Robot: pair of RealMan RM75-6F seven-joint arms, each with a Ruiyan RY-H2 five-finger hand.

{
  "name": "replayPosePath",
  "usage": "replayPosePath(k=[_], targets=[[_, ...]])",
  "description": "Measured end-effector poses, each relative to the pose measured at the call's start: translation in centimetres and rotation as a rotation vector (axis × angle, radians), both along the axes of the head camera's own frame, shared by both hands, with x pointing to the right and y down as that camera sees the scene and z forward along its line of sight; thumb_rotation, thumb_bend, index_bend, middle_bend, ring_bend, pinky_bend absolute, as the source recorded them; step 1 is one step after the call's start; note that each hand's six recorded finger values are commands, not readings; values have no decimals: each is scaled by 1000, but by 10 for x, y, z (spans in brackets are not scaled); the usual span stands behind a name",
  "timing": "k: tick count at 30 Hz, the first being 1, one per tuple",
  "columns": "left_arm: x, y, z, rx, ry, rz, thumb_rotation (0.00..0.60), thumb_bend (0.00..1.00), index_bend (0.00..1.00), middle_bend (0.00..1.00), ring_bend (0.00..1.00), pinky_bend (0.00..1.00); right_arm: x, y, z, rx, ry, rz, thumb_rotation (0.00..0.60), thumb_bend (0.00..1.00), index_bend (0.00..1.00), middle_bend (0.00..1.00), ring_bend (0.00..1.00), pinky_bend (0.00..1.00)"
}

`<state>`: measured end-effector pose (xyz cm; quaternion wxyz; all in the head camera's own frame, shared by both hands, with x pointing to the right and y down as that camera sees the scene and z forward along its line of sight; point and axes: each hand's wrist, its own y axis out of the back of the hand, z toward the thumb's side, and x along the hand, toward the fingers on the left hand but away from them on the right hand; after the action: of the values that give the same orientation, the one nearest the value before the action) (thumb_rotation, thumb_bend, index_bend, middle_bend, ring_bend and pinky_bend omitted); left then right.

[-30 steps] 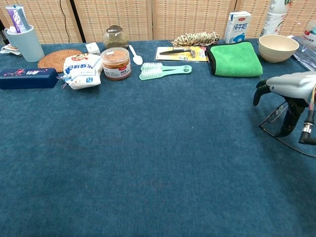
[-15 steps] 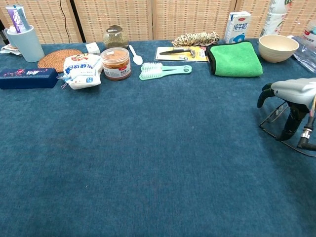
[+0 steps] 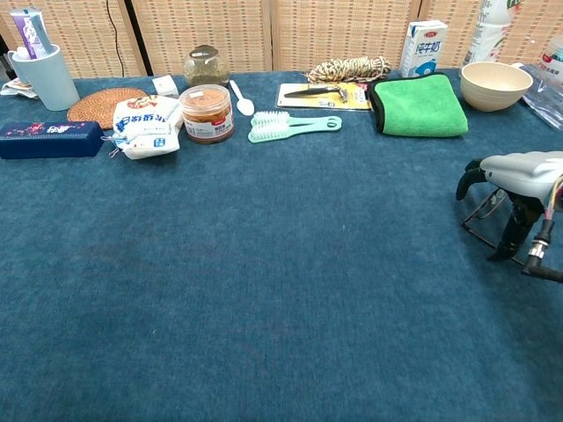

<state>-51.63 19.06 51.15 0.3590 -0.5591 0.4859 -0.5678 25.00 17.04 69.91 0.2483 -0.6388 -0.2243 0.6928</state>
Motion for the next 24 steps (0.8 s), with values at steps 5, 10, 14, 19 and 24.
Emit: replayPosePath(k=[5, 10, 14, 19, 24], targets=[[0, 0, 0, 1, -1, -1, 592, 378, 201, 91, 22, 0, 5, -1, 3, 6, 11, 15, 600, 191, 194, 0, 0, 0], [1, -1, 1, -2, 1, 2, 592, 377, 201, 91, 21, 0, 10, -3, 2, 14, 28, 21, 600, 192, 195, 0, 0, 0], [3, -2, 2, -3, 4, 7, 590, 376, 201, 91, 21, 0, 15, -4, 1, 16, 41, 33, 600, 191, 201, 0, 0, 0], [5, -3, 3, -2, 6, 10, 592, 377, 201, 91, 21, 0, 21, -4, 0, 15, 55, 41, 600, 191, 210, 0, 0, 0], [5, -2, 4, -3, 7, 10, 592, 377, 201, 91, 21, 0, 24, -3, 0, 9, 58, 46, 600, 191, 237, 0, 0, 0]])
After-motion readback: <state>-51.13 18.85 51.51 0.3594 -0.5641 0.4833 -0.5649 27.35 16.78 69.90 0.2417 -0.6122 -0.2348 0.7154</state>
